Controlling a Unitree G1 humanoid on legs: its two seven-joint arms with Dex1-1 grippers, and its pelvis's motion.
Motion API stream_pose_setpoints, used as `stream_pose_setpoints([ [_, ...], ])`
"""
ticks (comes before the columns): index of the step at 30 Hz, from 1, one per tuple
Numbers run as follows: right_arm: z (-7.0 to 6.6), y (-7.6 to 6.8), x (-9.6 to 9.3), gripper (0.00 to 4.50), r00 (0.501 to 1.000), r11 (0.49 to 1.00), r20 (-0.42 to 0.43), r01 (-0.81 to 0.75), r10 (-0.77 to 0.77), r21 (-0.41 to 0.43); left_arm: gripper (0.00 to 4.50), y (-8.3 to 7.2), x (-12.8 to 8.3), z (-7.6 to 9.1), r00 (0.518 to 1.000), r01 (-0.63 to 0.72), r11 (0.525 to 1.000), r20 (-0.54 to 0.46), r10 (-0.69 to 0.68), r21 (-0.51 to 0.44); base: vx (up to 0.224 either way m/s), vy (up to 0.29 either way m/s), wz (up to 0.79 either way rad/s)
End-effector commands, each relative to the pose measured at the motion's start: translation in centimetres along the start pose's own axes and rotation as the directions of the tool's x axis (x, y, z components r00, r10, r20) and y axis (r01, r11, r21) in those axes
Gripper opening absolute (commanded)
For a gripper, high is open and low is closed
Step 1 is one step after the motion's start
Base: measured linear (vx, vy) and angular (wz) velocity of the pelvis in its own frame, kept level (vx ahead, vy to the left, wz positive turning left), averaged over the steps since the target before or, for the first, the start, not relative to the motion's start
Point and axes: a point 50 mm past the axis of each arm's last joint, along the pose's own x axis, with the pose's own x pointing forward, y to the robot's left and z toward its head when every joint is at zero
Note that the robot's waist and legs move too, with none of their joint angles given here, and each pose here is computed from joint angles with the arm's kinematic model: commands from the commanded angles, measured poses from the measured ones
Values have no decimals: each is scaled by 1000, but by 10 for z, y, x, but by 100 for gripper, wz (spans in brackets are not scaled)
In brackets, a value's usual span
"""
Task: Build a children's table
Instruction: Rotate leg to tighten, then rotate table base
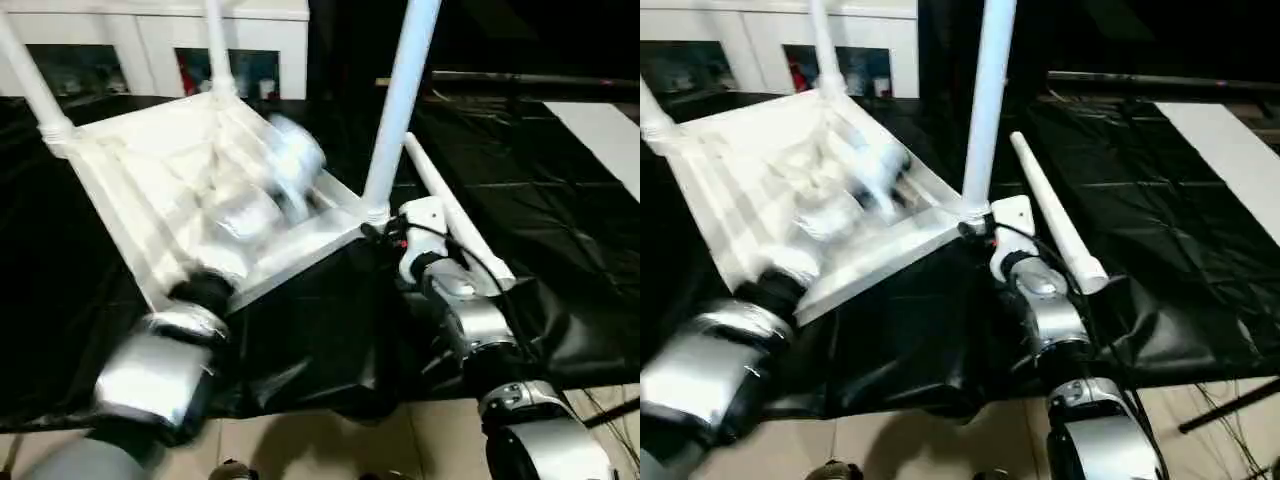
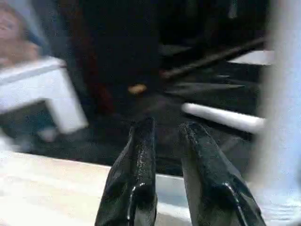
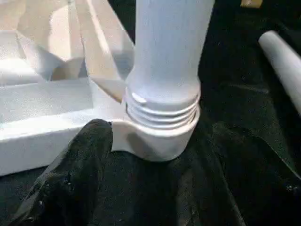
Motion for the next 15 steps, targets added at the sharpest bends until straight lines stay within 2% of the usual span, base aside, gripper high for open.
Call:
stream_pose_setpoints([
  [1, 0, 8, 2, 368, 998, 998, -27, -58, 58, -11, 96, 10, -15, -5, 994, 74, 997, -76, -73, 2, 0, 0, 0],
  [3, -2, 12, 2, 368, 995, 996, -50, -87, 85, -27, 96, 23, -35, -9, 981, 121, 992, -159, -112, 44, 0, 0, 0],
  [7, -3, 16, 2, 368, 993, 995, -75, -99, 97, -27, 96, 63, -82, -13, 951, 49, 994, -310, -16, 99, 0, 0, 0],
  [9, -3, 18, 5, 368, 992, 994, -81, -103, 100, -26, 96, 80, -113, -19, 891, 69, 982, -453, 18, 174, 0, 0, 0],
  [10, -3, 21, 7, 368, 990, 994, -89, -109, 106, -28, 96, 87, -132, -23, 838, 68, 975, -543, 58, 210, 0, 0, 0],
  [11, -3, 22, 8, 368, 990, 994, -90, -110, 107, -28, 96, 89, -136, -24, 826, 65, 974, -559, 69, 216, 0, 0, 0],
  [12, -3, 25, 11, 368, 989, 993, -99, -114, 110, -30, 96, 95, -151, -28, 762, 61, 965, -637, 121, 256, 0, 0, 0],
  [13, -2, 25, 12, 368, 989, 993, -101, -114, 110, -30, 96, 96, -154, -29, 751, 62, 963, -648, 128, 262, 0, 0, 0],
  [15, -1, 31, 18, 368, 986, 992, -117, -121, 117, -24, 96, 94, -170, -37, 649, 87, 960, -746, 148, 267, 0, 0, 0],
])
